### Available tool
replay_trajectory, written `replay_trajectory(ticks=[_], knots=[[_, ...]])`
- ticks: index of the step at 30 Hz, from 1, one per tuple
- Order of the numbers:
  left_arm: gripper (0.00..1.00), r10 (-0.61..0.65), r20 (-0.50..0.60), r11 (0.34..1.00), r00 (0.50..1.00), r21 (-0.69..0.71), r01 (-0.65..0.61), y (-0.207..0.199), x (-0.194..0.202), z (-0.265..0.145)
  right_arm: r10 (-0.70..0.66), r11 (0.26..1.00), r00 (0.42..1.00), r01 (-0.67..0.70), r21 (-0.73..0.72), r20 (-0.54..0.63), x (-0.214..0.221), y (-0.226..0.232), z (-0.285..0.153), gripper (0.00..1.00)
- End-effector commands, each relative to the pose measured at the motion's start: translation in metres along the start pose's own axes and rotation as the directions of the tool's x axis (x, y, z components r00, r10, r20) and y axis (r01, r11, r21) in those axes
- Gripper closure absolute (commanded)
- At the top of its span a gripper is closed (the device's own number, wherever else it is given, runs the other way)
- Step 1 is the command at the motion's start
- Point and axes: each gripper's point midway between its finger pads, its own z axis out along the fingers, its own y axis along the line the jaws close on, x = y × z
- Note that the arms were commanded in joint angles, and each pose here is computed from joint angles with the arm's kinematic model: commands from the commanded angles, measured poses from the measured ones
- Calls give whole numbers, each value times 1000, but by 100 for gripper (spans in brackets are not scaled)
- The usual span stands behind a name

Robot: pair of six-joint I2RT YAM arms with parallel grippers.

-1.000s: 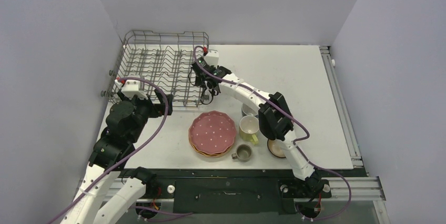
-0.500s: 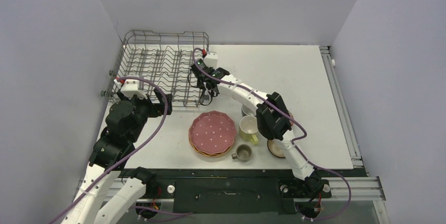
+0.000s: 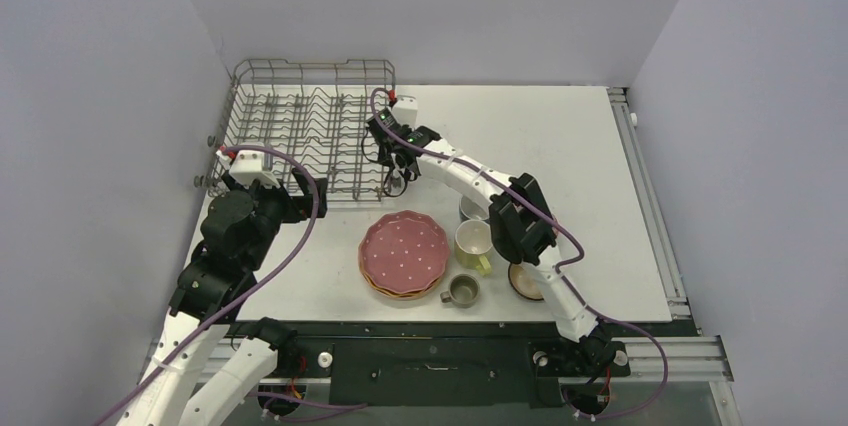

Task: Load the mixed dishes into the dish rack
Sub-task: Move the dish rack to the center of the board.

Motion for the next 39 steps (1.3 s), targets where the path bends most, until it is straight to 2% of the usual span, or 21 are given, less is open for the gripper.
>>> replay_trajectory(ticks=[1, 20, 32, 39], knots=[[4, -25, 68, 999, 997, 22, 23, -7, -23, -1, 74, 997, 995, -74, 1, 66, -37, -14, -10, 100], [4, -23, 45, 1000, 999, 2, 22, -3, -19, 6, 186, 973, 970, -205, 111, 159, -93, -120, -21, 100], [4, -21, 30, 1000, 999, -1, 21, -2, -15, 9, 248, 936, 948, -287, 202, 198, -103, -205, -35, 100], [4, -21, 25, 1000, 999, 3, 21, -3, -14, 10, 319, 887, 918, -376, 267, 235, -100, -273, -49, 100]])
